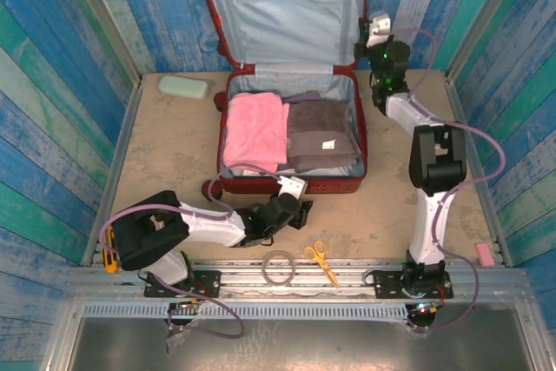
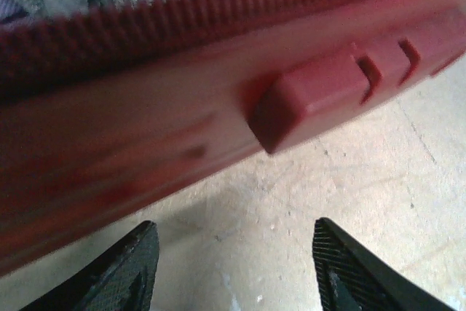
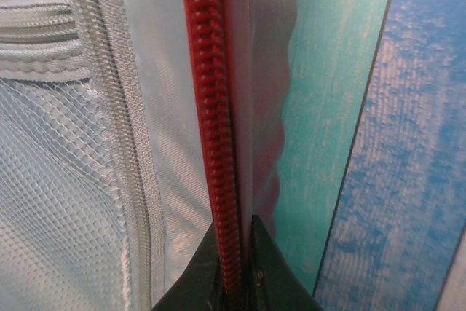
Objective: Pack the luggage
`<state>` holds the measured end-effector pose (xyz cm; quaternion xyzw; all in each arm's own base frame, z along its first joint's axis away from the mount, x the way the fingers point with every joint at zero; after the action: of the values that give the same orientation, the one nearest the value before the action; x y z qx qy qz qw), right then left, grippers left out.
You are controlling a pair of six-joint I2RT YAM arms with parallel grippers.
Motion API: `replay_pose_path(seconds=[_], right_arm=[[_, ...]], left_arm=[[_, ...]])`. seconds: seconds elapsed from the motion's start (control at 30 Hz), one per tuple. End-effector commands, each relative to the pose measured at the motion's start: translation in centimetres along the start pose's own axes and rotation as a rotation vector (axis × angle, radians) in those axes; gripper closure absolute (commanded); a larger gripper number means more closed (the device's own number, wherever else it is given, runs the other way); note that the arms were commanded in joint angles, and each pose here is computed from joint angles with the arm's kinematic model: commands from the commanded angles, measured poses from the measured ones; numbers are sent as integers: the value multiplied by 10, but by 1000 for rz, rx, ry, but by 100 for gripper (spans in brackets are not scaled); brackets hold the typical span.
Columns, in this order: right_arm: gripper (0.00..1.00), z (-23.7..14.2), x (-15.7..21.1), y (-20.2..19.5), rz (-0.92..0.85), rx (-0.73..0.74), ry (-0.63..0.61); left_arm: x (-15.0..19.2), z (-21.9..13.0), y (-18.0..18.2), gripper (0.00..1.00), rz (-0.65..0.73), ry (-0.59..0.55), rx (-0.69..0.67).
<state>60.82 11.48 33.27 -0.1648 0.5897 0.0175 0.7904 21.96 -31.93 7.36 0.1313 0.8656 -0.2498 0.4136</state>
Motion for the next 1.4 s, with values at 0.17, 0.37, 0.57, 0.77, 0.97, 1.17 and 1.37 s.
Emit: replay_pose_path(seconds=[0.17, 0.37, 0.57, 0.77, 0.97, 1.17, 1.37], right_arm=[[56, -148, 25, 23, 345, 12, 234], [39, -295, 56, 102, 599, -118, 664], [36, -388, 28, 58, 576, 196, 834], [43, -389, -1, 50, 581, 196, 834], [46, -344, -8, 119, 577, -137, 943], [48, -331, -50, 197, 465, -427, 929], [54, -340, -75, 229, 327, -504, 946]], left_arm=[[-40, 1, -20, 44, -43, -134, 145], [-26, -69, -71, 38, 255, -104, 230], [-40, -130, -93, 36, 338, -126, 336], [-125, -162, -90, 31, 309, -338, 157], [-230, -164, 39, 29, 89, -364, -483], [-269, -188, 216, 30, -239, -324, -797], [-240, -118, 326, 43, -393, 89, -847]])
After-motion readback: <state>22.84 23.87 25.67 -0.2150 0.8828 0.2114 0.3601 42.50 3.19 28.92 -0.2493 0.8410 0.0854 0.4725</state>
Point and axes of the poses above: each hand's point on the last joint's axis, 136 mm out from that joint toward the fingers, its own z axis out along the fingers, its own y axis along the line the jaws close on, x = y × z, the point moved 1 cm from there along -z, back along the fingers, and after that the axes turned 6 degrees about -z, right-handed, at the moved point
